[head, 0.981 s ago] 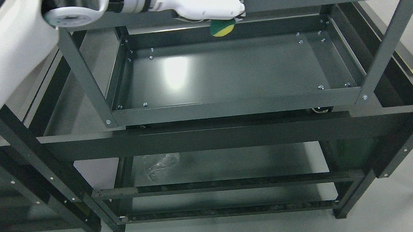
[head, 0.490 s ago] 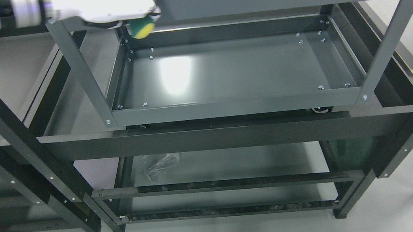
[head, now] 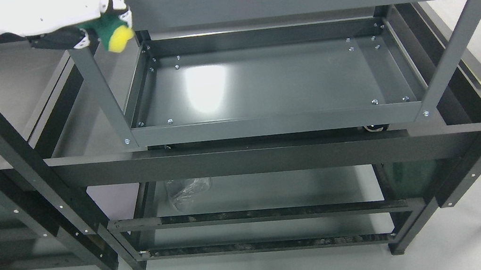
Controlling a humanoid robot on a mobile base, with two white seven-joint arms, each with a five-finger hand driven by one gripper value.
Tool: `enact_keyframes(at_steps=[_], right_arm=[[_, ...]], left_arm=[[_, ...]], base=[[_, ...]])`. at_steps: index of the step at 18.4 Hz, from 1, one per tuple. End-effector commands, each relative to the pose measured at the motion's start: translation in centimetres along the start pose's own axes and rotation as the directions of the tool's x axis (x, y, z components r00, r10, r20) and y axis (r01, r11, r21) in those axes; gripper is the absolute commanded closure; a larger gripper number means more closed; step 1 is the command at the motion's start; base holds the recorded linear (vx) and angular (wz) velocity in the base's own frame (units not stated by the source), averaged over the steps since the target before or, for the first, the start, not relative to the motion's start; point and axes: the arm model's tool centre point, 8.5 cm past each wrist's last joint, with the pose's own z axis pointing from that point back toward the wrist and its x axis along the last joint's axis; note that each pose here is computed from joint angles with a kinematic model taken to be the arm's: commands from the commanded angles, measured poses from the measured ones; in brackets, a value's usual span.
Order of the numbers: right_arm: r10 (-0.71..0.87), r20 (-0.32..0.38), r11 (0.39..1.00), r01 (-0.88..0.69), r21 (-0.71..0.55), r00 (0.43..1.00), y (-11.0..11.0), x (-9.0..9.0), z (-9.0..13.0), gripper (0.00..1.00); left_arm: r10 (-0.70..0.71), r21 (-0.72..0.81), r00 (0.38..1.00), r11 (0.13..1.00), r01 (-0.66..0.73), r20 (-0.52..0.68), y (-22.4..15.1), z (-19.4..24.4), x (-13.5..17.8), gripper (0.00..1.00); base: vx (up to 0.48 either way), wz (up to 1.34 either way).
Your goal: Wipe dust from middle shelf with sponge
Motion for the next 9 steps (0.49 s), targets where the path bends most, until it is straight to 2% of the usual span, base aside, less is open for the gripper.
enact_keyframes(at_steps=[1, 2, 5, 7, 9], right_arm=[[0.003, -0.05, 1.0, -0.004, -0.015, 0.999, -1.0, 0.2, -0.1, 0.0], [0.003, -0.05, 1.0, -0.004, -0.016, 0.999, -1.0, 0.2, -0.1, 0.0], [0.003, -0.05, 1.0, -0.004, -0.015, 0.999, -1.0, 0.2, -0.1, 0.0], [0.003, -0.05, 1.0, -0.004, -0.016, 0.999, -1.0, 0.2, -0.1, 0.0], [0.003, -0.05, 1.0, -0.004, -0.015, 0.999, -1.0, 0.2, -0.1, 0.0]], left_arm=[[0.193, 0.432, 0.936, 0.847, -0.311, 0.294, 3.1, -5.4, 3.8, 1.0], [0.234, 0.471, 0.891, 0.78, -0.411, 0.389, 1.9, -9.0, 5.9, 1.0], [0.334, 0.482, 0.761, 0.617, -0.623, 0.556, -1.6, -16.3, 11.8, 1.0], [0.42, 0.473, 0.694, 0.518, -0.713, 0.585, -4.7, -19.5, 15.0, 1.0], [0.557, 0.441, 0.65, 0.477, -0.76, 0.518, -10.7, -19.5, 15.5, 1.0]], base=[[0.0, 0.0], [0.0, 0.0], [0.0, 0.0], [0.0, 0.0], [0.0, 0.0]])
